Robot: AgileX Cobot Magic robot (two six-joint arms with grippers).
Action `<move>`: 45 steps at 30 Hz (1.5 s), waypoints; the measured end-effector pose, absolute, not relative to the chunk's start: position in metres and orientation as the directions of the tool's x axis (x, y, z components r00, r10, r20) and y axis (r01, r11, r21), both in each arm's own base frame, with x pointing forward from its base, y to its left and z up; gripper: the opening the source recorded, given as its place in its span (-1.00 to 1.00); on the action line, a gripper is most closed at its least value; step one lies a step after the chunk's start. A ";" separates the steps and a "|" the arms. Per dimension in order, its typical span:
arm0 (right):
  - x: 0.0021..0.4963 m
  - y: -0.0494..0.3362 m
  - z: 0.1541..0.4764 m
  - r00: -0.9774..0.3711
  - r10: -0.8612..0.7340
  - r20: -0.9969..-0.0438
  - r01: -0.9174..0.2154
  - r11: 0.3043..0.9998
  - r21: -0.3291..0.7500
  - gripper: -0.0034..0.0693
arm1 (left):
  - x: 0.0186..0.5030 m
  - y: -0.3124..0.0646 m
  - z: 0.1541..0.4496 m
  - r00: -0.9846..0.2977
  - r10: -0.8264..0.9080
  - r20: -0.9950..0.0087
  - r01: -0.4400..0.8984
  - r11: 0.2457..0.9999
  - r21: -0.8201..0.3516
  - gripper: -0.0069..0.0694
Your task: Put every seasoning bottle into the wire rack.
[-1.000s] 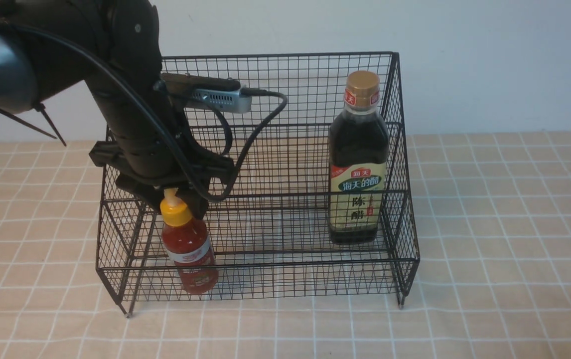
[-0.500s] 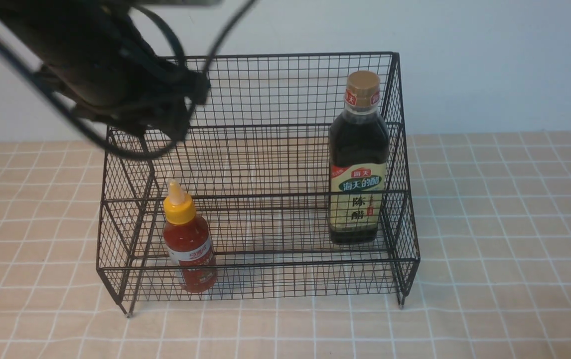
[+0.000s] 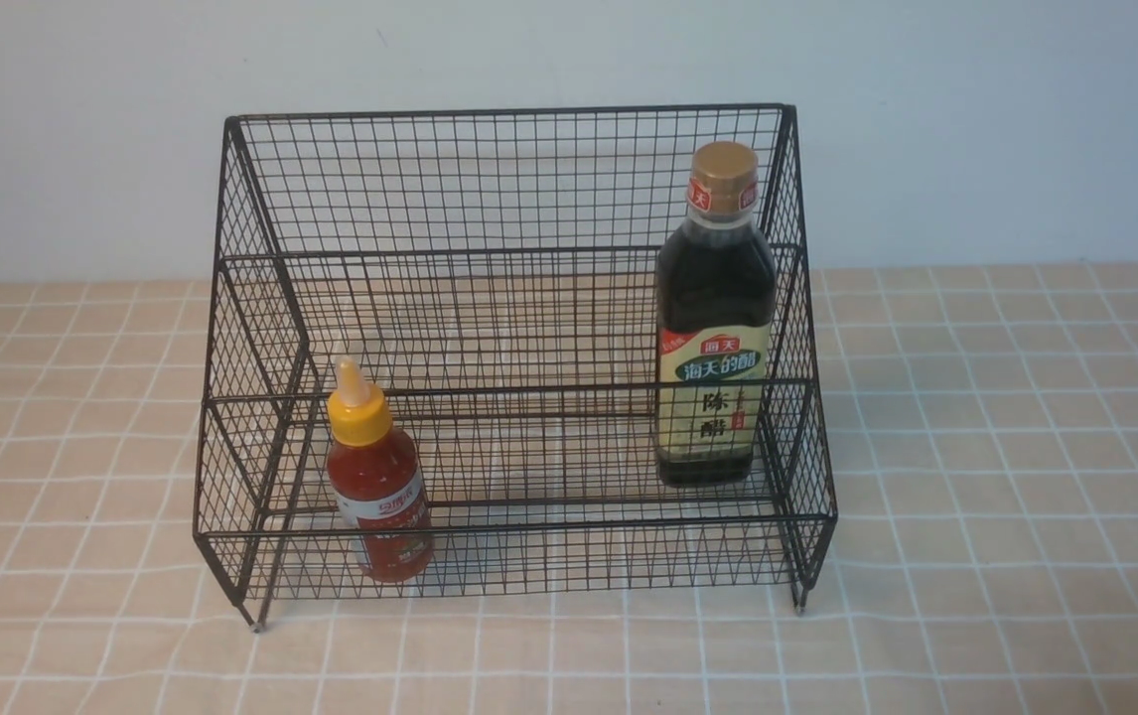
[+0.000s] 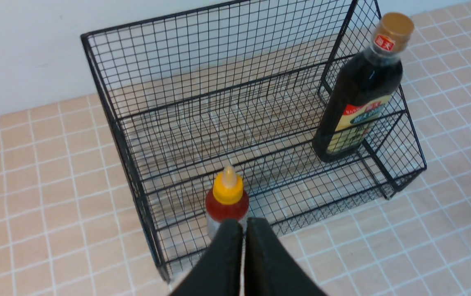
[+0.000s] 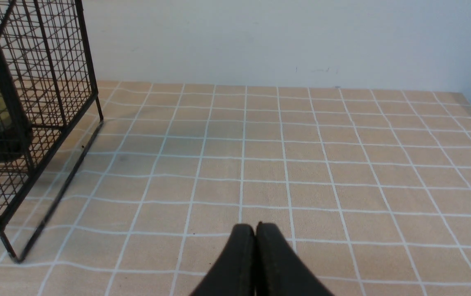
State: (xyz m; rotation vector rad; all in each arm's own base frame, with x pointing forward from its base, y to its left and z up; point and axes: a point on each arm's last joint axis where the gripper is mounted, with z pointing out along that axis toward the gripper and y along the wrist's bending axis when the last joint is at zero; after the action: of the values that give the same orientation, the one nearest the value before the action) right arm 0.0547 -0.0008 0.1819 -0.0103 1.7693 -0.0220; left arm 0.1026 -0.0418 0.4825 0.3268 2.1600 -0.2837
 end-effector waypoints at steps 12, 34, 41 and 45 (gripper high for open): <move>0.055 -0.001 0.182 -0.197 -0.019 -0.980 0.005 1.000 -0.021 -0.94 | 0.057 -0.025 0.473 -0.518 0.116 -0.848 0.339 0.937 -0.079 -0.84; 0.055 -0.001 0.182 -0.197 -0.020 -0.980 0.005 1.000 -0.022 -0.94 | 0.053 -0.003 0.271 -0.193 0.137 -0.972 0.093 0.988 0.121 -0.84; 0.055 -0.001 0.182 -0.197 -0.021 -0.980 0.005 1.000 -0.022 -0.94 | 0.052 -0.002 0.187 -0.235 0.140 -0.962 0.092 0.988 0.121 -0.84; 0.055 -0.001 0.182 -0.197 -0.021 -0.980 0.005 1.000 -0.022 -0.94 | 0.053 -0.003 0.172 -0.269 0.144 -0.952 0.097 0.988 0.122 -0.84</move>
State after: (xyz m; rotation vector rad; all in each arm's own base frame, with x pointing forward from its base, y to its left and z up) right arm 0.0547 -0.0009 0.1819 -0.0116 1.7693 -0.0237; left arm 0.0531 -0.0026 0.1724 0.1753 1.8459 0.0453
